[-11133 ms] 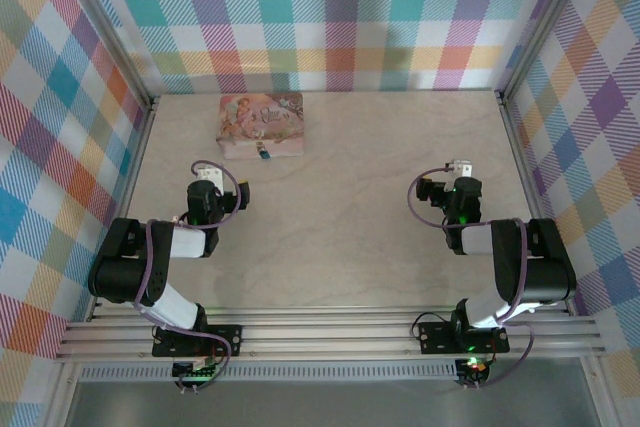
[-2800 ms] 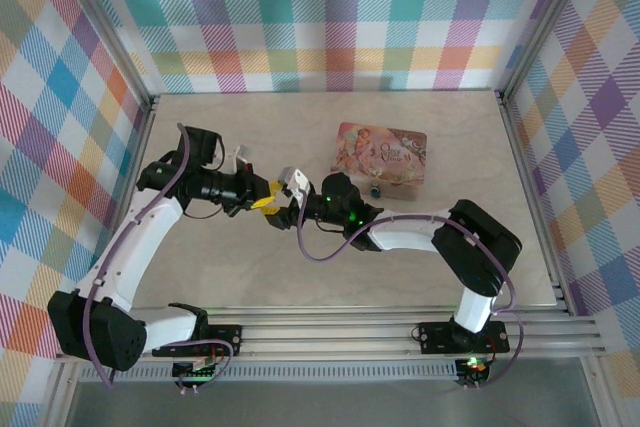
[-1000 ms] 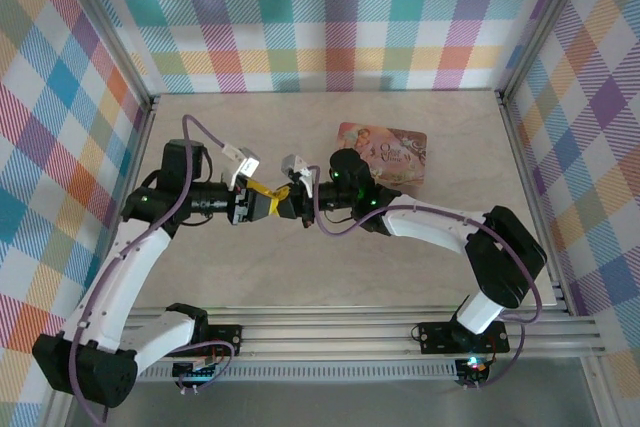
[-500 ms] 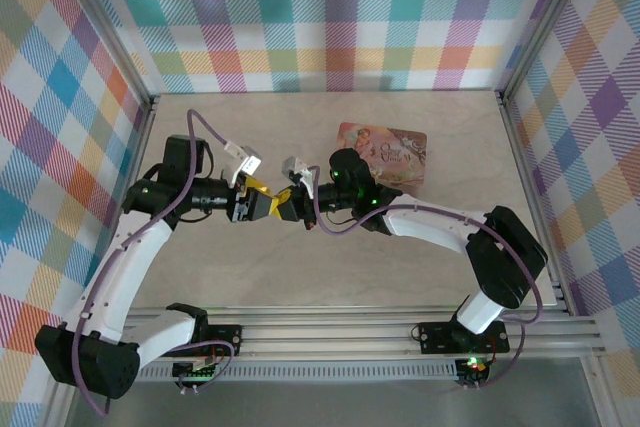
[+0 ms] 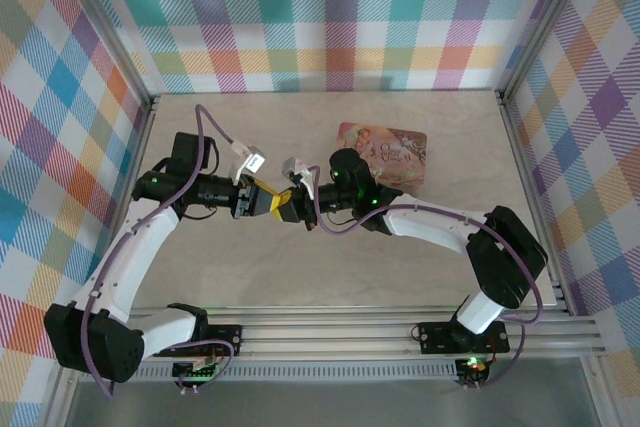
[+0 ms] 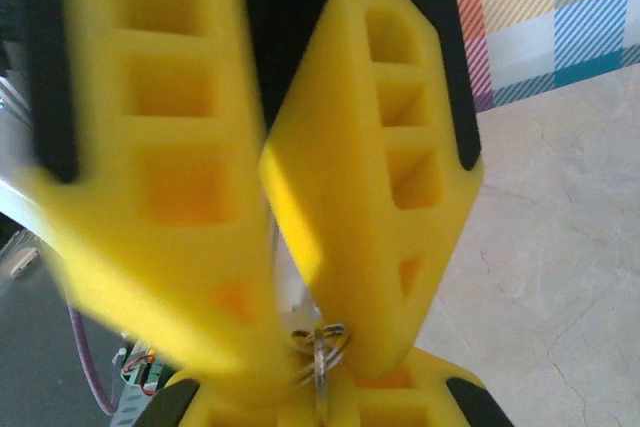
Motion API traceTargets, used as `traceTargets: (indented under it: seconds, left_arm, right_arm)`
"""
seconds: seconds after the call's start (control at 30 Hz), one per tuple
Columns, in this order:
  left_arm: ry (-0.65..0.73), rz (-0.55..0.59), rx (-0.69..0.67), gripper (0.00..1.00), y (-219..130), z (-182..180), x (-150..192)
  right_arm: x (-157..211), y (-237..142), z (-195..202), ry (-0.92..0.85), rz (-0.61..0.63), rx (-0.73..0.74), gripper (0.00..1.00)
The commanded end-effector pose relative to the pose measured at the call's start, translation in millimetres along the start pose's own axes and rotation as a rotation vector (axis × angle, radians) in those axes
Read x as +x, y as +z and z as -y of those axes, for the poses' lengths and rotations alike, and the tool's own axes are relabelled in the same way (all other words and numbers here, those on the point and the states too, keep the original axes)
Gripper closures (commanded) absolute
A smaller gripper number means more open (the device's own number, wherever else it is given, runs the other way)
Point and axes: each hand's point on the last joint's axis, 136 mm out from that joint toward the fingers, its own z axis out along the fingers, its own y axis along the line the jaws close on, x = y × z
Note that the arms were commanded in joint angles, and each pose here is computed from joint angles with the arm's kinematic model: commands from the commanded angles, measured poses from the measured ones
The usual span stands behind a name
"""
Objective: Unlock the padlock with the key
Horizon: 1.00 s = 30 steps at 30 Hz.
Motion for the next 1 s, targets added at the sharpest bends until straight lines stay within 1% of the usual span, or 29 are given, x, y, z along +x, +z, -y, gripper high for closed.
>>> traceTargets:
  seconds: [0.0, 0.03, 0.07, 0.23, 0.33, 0.4, 0.5, 0.57, 0.63, 0.67, 0.8, 0.9, 0.97]
  left_arm:
    - [-0.023, -0.009, 0.019, 0.91, 1, 0, 5]
    - [-0.031, -0.008, 0.007, 0.96, 1, -2, 6]
    - [-0.043, -0.01, -0.009, 1.0, 1, -6, 7]
    - [-0.09, -0.007, -0.058, 1.0, 1, -15, 6]
    - [-0.115, -0.002, -0.116, 1.0, -1, -24, 3]
    - [-0.134, 0.0, -0.169, 1.0, -3, -33, 2]
    - [-0.144, 0.001, -0.246, 1.0, -8, -43, 2]
    - [-0.139, 0.018, -0.274, 1.0, -11, -44, -2]
    - [-0.127, 0.043, -0.292, 1.0, -16, -43, -7]
    - [-0.122, 0.053, -0.3, 1.0, -17, -42, -10]
    - [-0.103, 0.081, -0.328, 1.0, -24, -41, -18]
    - [-0.095, 0.076, -0.335, 1.0, -24, -41, -19]
    - [-0.099, 0.073, -0.329, 1.0, -23, -41, -19]
  right_arm:
    - [-21, 0, -13, -0.074, 0.049, -0.044, 1.0]
    - [-21, 0, -11, -0.073, 0.048, -0.037, 1.0]
    - [-20, 0, -10, -0.074, 0.047, -0.027, 1.0]
    - [-12, 1, 0, -0.058, 0.04, 0.018, 0.98]
    - [-8, 0, 9, -0.042, 0.049, 0.065, 0.9]
    - [-7, -2, 14, -0.039, 0.059, 0.1, 0.87]
    - [-5, -5, 22, -0.04, 0.066, 0.156, 0.71]
    - [-5, -8, 24, -0.044, 0.067, 0.18, 0.65]
    - [-3, -12, 26, -0.045, 0.066, 0.201, 0.53]
    - [-2, -13, 26, -0.044, 0.066, 0.208, 0.49]
    - [10, -22, 25, -0.024, 0.052, 0.235, 0.38]
    - [20, -27, 22, -0.004, 0.032, 0.24, 0.33]
    - [20, -28, 19, 0.0, 0.027, 0.237, 0.29]
